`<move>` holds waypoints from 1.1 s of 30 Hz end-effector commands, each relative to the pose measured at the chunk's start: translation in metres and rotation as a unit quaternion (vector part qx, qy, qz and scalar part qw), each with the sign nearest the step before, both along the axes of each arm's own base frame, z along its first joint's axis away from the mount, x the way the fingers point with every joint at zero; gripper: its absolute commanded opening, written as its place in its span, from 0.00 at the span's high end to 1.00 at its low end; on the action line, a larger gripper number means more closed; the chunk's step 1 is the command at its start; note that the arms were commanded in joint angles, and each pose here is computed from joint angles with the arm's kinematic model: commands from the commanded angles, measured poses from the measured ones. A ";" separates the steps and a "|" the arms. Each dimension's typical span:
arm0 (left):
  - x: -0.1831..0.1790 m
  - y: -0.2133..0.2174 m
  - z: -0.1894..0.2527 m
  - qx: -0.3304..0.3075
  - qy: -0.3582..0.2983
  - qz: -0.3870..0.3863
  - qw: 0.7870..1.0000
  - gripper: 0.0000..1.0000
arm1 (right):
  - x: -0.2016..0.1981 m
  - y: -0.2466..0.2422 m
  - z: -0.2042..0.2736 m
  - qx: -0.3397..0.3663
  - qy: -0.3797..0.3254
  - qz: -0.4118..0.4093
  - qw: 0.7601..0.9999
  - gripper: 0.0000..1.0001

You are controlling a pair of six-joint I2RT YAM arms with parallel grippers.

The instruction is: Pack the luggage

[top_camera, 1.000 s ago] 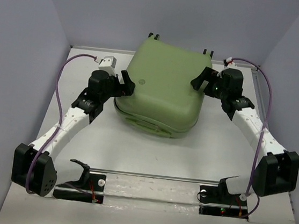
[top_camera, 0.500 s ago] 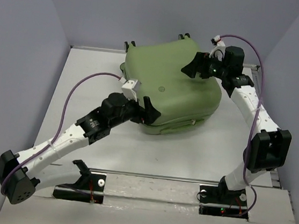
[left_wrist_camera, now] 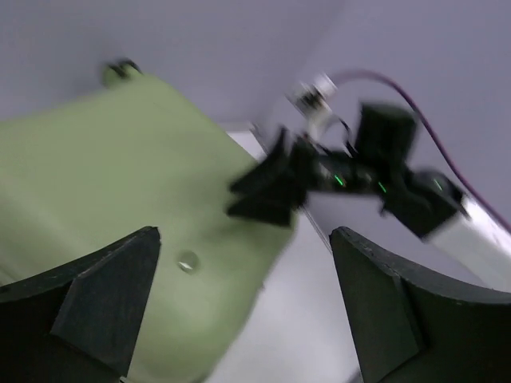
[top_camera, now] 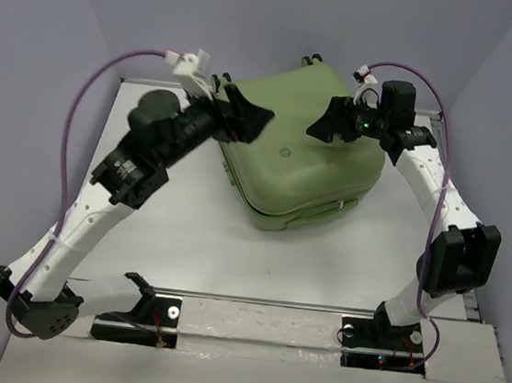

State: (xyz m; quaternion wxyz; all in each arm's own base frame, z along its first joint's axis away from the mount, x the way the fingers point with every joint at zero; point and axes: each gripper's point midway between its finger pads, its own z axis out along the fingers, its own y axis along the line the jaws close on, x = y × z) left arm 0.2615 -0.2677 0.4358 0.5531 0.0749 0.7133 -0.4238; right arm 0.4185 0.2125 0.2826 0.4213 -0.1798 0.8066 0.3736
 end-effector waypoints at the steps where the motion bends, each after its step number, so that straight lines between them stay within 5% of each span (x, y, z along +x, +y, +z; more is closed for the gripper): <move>1: 0.079 0.051 -0.023 0.033 0.024 0.105 0.994 0.01 | -0.017 -0.011 0.035 -0.003 -0.037 -0.014 0.999 0.01; 9: 0.241 0.123 -0.107 -0.015 0.131 0.194 0.972 0.01 | -0.059 -0.011 0.045 0.045 -0.060 -0.022 0.997 0.01; 10: 0.265 0.126 -0.142 -0.008 0.165 0.196 0.966 0.01 | -0.065 -0.004 0.047 0.051 -0.071 -0.011 0.996 0.01; 14: 0.310 0.115 -0.147 -0.045 0.183 0.147 0.971 0.01 | -0.093 0.005 0.026 0.048 -0.065 0.002 0.997 0.01; 21: 0.353 0.087 -0.190 -0.118 0.230 0.092 0.962 0.01 | -0.126 0.035 -0.004 0.038 -0.060 0.041 0.997 0.01; 31: 0.364 0.065 -0.186 -0.226 0.210 0.047 0.950 0.02 | -0.144 0.040 -0.006 0.044 -0.065 0.046 0.996 0.01; 33: 0.364 0.065 -0.169 -0.252 0.184 0.037 0.949 0.32 | -0.148 0.041 -0.008 0.044 -0.065 0.047 0.996 0.02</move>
